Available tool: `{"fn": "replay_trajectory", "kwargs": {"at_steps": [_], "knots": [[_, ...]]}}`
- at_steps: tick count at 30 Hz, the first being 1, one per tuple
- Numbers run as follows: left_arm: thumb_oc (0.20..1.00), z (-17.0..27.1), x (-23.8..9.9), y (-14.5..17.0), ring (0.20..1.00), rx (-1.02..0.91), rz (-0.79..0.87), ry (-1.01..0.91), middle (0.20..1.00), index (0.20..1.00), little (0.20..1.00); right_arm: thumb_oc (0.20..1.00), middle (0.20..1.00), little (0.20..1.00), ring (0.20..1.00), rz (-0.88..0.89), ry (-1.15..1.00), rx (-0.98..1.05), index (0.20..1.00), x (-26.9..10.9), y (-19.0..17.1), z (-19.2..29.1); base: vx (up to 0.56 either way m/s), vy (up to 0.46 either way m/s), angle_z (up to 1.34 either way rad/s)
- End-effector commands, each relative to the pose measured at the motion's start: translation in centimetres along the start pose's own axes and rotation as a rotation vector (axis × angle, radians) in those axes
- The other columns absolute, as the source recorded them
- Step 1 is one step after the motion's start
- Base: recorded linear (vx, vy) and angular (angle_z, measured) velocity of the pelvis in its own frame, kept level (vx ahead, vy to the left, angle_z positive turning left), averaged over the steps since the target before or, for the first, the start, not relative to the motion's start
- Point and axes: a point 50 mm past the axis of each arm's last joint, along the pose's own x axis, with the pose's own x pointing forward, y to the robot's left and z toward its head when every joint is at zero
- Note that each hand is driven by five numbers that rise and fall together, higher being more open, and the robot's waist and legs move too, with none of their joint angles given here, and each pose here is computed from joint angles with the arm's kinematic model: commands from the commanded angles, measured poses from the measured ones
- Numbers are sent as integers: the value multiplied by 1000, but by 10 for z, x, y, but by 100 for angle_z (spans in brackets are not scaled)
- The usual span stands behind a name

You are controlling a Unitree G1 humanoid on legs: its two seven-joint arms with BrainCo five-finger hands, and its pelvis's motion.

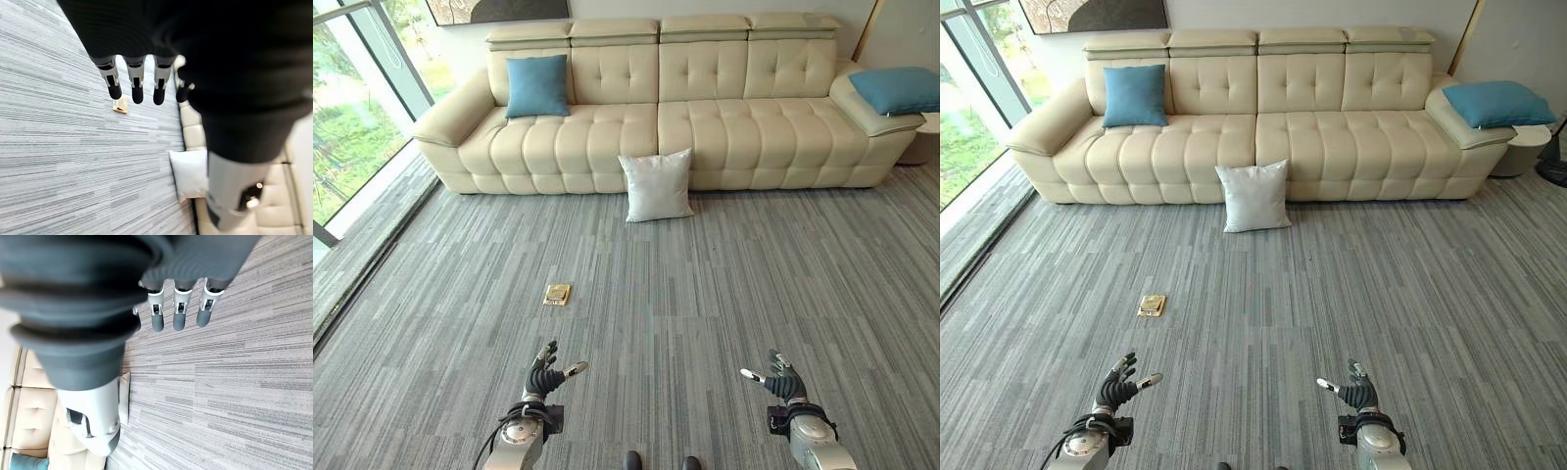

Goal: Pick up all the scattered cushions and arrange them neatly on the sofa.

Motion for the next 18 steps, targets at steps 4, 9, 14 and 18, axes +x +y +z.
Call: {"fn": "replay_trajectory", "kwargs": {"at_steps": [4, 9, 14, 18], "knots": [[1000, 1, 8, 10, 1000, -11, 78, 9, 1000, 1000, 1000, 1000, 1000, 1000, 1000, 13, -124, -64, 1000, 5, 1, 29, 9, -11, 0], [1000, -8, 5, 13, 1000, -50, 100, 48, 1000, 1000, 1000, 1000, 1000, 1000, 1000, 7, -89, -62, 1000, 5, 1, 23, 20, -24, 0], [1000, -14, 3, 13, 1000, -103, 99, 80, 1000, 1000, 1000, 1000, 1000, 1000, 1000, 46, -29, -27, 1000, 6, 6, 14, 3, -15, 0], [1000, -15, 1, 16, 1000, -94, 96, 79, 1000, 1000, 1000, 1000, 1000, 1000, 1000, 60, -16, -45, 1000, 7, 8, 13, 6, -3, -1]]}}
